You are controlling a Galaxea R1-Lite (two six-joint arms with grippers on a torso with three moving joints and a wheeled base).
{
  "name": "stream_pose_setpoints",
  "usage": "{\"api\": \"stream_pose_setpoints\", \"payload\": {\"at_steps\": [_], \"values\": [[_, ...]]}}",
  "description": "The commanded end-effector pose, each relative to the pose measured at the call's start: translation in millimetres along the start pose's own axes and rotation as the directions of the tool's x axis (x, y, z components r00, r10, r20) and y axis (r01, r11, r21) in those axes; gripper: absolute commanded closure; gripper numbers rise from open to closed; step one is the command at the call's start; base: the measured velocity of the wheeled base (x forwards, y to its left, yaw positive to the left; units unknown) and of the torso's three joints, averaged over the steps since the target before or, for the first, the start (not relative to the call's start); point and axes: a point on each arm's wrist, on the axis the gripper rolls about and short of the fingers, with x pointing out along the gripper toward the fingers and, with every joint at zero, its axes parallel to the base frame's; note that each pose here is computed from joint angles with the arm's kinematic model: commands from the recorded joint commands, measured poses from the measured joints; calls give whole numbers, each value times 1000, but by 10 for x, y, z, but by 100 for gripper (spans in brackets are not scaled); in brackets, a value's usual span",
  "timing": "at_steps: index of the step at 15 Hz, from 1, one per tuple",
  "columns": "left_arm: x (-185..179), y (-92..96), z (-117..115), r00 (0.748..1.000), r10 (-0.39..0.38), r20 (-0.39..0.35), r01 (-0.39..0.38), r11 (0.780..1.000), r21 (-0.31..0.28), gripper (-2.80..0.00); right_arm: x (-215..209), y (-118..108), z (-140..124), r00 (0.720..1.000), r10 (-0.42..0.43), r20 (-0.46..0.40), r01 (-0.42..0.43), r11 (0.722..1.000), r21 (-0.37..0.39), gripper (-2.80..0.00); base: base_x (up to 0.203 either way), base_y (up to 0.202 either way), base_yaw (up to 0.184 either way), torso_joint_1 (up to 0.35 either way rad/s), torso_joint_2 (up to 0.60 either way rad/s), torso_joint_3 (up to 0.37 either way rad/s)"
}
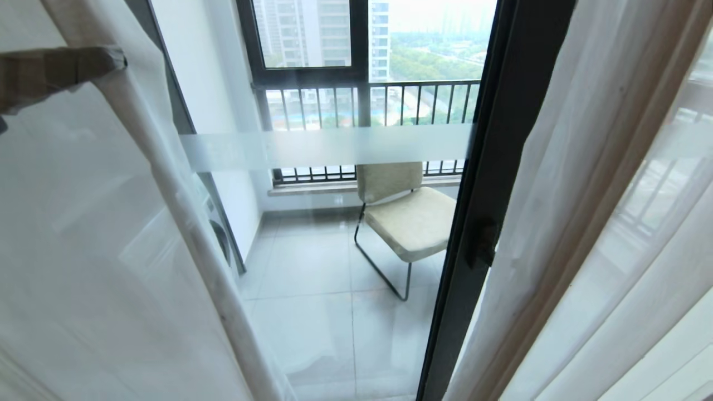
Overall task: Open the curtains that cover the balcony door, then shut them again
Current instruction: Close the inner curtains on both sides
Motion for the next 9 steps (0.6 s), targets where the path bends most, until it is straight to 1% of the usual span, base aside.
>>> {"api": "stream_pose_setpoints", "payload": {"at_steps": [1, 9], "values": [[35, -17, 9, 1000, -29, -1, 29, 1000, -3, 0, 0, 0, 0, 1000, 0, 0, 0, 1000, -2, 0, 0, -188, 3, 6, -1, 1], [197, -58, 113, 994, -110, 9, 110, 994, -1, 0, 0, 0, 0, 1000, 0, 0, 0, 1000, -2, 0, 0, -193, 3, 3, 3, 2]]}}
